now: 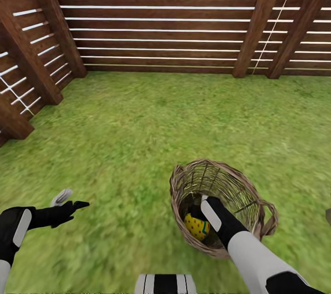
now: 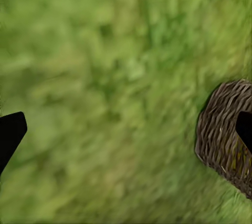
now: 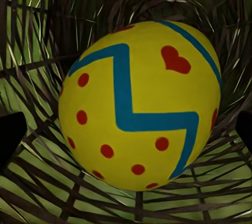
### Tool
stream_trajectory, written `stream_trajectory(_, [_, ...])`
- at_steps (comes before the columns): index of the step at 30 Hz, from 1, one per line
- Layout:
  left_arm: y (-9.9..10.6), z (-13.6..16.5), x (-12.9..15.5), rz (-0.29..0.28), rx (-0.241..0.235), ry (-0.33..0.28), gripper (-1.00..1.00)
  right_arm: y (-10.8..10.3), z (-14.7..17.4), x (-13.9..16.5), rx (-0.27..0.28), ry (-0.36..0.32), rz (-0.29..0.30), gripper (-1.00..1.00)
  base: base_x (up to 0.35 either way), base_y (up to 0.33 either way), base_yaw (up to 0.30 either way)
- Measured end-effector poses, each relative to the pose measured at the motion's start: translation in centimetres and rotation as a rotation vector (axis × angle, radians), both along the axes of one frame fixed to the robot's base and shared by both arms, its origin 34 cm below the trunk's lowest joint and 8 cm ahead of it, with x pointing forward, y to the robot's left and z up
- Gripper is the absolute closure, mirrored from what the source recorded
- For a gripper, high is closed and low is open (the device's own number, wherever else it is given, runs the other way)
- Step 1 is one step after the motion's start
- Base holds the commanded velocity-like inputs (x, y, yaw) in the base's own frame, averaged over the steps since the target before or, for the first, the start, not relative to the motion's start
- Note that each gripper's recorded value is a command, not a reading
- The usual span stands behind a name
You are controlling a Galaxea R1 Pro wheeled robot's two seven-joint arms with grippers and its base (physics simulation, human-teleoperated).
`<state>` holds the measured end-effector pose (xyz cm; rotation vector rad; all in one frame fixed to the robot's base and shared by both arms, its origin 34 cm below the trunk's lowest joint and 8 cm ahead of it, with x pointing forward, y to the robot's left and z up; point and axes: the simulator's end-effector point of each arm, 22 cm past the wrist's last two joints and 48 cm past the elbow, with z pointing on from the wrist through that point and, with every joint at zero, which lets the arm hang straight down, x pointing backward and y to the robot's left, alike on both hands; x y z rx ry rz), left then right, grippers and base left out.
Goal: Take the three Easter eggs out of the wicker basket on the lawn in the garden, then place them on the lawn next to a single tree (choose any tree) so that all three eggs are next to the same tree and none are left in the basket.
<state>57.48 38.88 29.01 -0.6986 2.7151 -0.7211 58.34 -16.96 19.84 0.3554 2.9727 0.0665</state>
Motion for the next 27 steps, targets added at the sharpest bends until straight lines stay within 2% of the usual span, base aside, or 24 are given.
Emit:
stream_trajectory(4, [0.1, 0.7, 0.8, -0.004, -0.002, -0.029, -1.0, -0.1, -0.4, -0.2, -0.002, 0.007, 0.0, -1.0, 0.0, 0.0, 0.0])
stream_trajectory(6, [-0.2, 1.8, 1.5, -0.01, -0.038, -0.066, -1.0, -0.1, -0.4, -0.2, -0.002, 0.006, 0.0, -1.0, 0.0, 0.0, 0.0])
stream_trajectory(9, [-0.4, 4.2, 2.3, -0.028, -0.121, -0.138, -1.0, -0.1, -0.4, -0.2, -0.002, 0.006, 0.001, -1.0, 0.0, 0.0, 0.0])
stream_trajectory(12, [-0.8, 8.1, 3.1, -0.06, -0.256, -0.239, -1.0, -0.1, -0.4, -0.2, -0.003, 0.004, 0.001, -1.0, 0.0, 0.0, 0.0])
stream_trajectory(13, [-1.3, 9.7, 3.2, -0.076, -0.32, -0.28, -1.0, -0.1, -0.4, -0.1, -0.004, 0.001, 0.0, -1.0, 0.0, 0.0, 0.0])
stream_trajectory(16, [-2.0, 11.6, 3.2, -0.096, -0.405, -0.329, -1.0, 0.0, -0.6, -0.2, -0.004, 0.002, -0.001, -1.0, 0.0, 0.0, 0.0])
stream_trajectory(19, [-2.3, 11.7, 3.1, -0.1, -0.437, -0.336, -1.0, -0.1, -1.2, -0.5, -0.005, 0.011, -0.003, -1.0, 0.0, 0.0, 0.0])
stream_trajectory(27, [-2.4, 11.1, 3.0, -0.096, -0.45, -0.328, -1.0, -0.1, -2.1, -1.0, -0.005, 0.026, -0.004, -1.0, 0.0, 0.0, 0.0])
